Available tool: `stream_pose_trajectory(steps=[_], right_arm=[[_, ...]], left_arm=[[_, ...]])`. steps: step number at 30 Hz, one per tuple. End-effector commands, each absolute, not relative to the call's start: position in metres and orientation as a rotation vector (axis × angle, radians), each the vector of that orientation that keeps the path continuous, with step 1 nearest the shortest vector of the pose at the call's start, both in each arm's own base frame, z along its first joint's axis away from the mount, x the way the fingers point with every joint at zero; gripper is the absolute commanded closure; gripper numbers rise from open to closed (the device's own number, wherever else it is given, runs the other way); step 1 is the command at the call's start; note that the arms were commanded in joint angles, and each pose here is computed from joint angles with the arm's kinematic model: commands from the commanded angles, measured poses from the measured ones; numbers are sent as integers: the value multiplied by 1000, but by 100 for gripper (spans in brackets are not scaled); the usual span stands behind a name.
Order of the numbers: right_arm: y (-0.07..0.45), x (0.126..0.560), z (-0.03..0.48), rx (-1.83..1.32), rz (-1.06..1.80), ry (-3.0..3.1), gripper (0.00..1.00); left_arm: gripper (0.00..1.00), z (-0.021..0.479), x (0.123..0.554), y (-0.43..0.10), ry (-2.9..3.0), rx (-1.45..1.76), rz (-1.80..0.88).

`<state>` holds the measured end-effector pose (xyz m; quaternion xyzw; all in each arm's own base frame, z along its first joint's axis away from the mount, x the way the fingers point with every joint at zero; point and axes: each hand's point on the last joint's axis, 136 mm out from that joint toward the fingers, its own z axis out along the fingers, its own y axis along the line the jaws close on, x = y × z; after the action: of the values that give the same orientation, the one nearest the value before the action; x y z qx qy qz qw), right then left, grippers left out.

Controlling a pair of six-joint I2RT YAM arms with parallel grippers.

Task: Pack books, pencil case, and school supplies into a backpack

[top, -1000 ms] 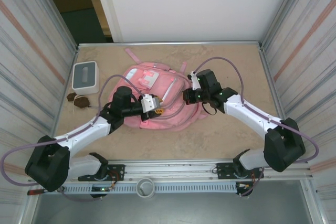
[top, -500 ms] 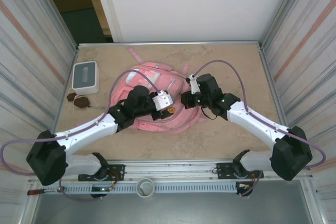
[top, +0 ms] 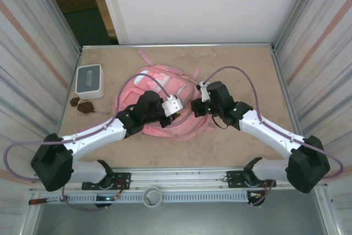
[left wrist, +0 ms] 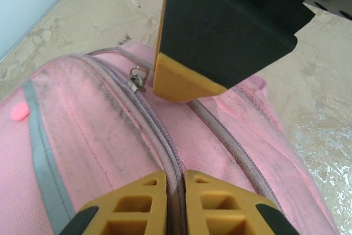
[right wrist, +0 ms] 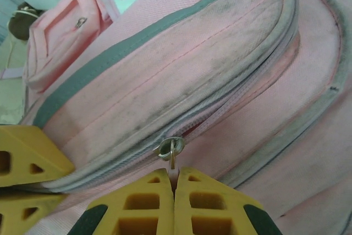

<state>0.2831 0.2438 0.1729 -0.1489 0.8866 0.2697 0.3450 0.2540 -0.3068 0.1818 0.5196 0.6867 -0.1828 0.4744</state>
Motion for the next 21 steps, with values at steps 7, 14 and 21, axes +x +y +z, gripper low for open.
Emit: stream_pose_trajectory(steps=[7, 14, 21], right_arm=[[179, 319, 155, -91, 487, 2394, 100], [147, 334, 141, 33, 421, 2465, 100], [186, 333, 154, -218, 797, 2407, 100]], left_arm=[[99, 229, 240, -275, 1433, 1184, -668], [100, 242, 218, -268, 1303, 1239, -795], [100, 242, 198, -279, 1214, 1355, -950]])
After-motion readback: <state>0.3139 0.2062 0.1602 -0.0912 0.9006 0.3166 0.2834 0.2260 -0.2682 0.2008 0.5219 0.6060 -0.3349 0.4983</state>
